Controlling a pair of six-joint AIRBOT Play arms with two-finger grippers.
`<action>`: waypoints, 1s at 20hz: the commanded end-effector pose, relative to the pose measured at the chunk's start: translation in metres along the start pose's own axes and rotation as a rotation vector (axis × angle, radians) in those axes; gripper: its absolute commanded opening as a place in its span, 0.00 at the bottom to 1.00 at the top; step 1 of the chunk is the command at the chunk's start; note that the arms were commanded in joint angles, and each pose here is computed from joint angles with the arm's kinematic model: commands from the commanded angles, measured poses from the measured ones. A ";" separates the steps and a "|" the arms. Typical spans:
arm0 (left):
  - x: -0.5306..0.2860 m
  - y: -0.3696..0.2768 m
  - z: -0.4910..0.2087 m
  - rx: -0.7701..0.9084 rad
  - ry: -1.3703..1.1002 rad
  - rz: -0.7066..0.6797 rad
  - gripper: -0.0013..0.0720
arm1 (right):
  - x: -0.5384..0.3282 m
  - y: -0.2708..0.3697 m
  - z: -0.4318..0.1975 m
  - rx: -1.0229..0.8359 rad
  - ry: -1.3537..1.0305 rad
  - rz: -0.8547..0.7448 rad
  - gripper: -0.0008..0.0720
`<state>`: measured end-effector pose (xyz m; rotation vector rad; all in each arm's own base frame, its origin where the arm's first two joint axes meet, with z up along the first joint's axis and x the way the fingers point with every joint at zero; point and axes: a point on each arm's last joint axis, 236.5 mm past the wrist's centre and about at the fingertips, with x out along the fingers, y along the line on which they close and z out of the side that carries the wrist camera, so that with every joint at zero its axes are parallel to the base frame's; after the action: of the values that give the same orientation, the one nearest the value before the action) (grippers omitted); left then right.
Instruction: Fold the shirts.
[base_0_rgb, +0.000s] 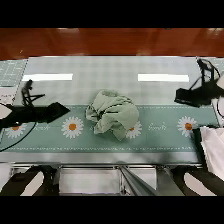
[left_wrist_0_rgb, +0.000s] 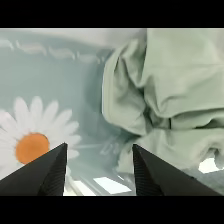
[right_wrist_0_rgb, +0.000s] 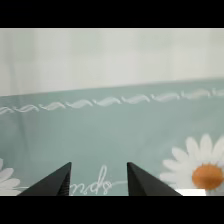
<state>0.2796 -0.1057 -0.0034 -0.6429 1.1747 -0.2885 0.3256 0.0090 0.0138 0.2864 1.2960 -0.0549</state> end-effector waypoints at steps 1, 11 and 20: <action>0.045 -0.009 -0.043 -0.152 0.170 -0.162 0.71 | 0.030 0.001 -0.041 0.191 0.018 0.223 0.57; 0.130 -0.024 -0.045 -0.204 0.294 -0.162 0.71 | 0.050 0.011 -0.071 0.181 0.088 0.270 0.56; 0.114 -0.055 -0.003 -0.080 0.274 -0.252 0.04 | 0.047 0.025 -0.065 0.181 0.072 0.335 0.56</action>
<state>0.3163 -0.2153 -0.0782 -0.8692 1.4031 -0.4853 0.2767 0.0466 -0.0471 0.6385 1.3235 0.0875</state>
